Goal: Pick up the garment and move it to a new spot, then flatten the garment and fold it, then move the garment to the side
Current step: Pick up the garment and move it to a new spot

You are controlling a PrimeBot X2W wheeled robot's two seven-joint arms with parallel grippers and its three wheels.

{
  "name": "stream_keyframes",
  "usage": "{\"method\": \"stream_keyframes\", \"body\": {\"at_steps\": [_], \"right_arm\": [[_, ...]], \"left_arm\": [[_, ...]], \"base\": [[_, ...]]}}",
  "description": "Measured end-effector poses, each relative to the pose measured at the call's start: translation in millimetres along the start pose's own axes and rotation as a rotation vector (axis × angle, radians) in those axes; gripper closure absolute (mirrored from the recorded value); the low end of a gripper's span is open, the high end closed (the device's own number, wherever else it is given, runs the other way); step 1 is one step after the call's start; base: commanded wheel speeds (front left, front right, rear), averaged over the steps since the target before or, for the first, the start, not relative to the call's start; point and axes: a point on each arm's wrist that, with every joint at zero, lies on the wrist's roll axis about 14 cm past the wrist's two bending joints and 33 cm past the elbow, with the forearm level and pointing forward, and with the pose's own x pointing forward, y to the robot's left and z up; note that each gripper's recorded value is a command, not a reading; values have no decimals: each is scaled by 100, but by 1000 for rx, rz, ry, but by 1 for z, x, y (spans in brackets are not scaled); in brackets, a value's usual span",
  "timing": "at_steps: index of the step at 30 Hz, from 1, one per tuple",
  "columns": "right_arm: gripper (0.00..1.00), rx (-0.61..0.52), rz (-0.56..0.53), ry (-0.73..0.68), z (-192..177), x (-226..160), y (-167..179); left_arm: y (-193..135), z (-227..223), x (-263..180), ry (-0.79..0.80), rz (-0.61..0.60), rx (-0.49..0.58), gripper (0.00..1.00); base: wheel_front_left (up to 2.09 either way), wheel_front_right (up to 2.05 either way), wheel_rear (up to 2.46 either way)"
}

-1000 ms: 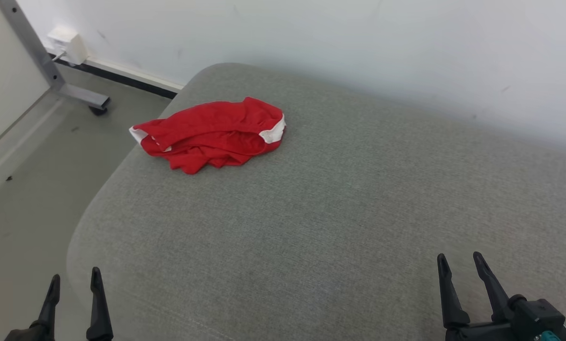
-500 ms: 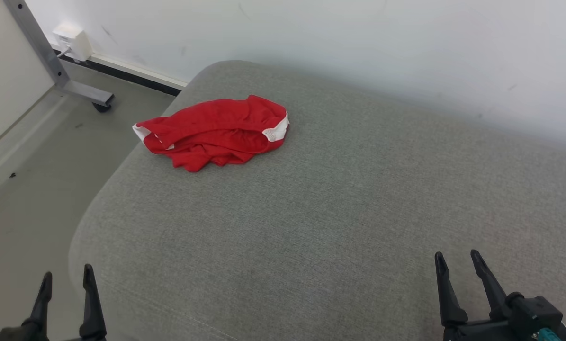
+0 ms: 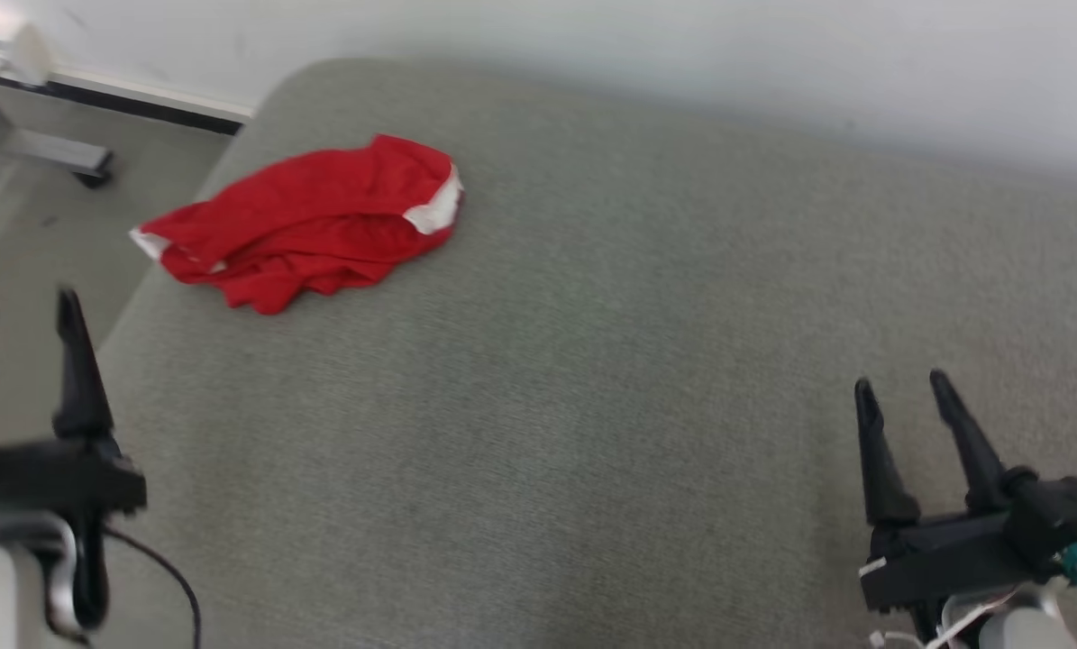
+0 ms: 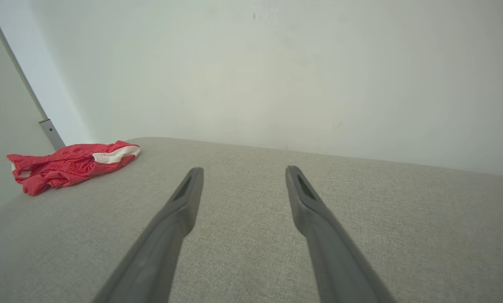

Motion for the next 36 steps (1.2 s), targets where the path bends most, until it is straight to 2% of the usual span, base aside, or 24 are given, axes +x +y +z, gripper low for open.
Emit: {"method": "stream_keyframes", "body": {"at_steps": [9,18,26,33,36], "right_arm": [[0,-24,-125,-5,-5,-3,-53],[0,-47,-269,38,-23,-26,-101],[0,-80,-355,91,-36,-47,-131],[0,-102,-400,118,-38,-58,-146],[0,-109,-402,123,-38,-59,-148]], "left_arm": [[-50,5,95,-44,-100,0,0],[-100,-42,158,59,-195,29,0],[-134,-123,175,282,-247,37,0],[-141,-195,159,552,-270,97,0],[-141,-210,153,626,-276,120,0]], "base": [[0,0,0],[0,0,0],[0,0,0],[0,0,0],[0,0,0]]}}
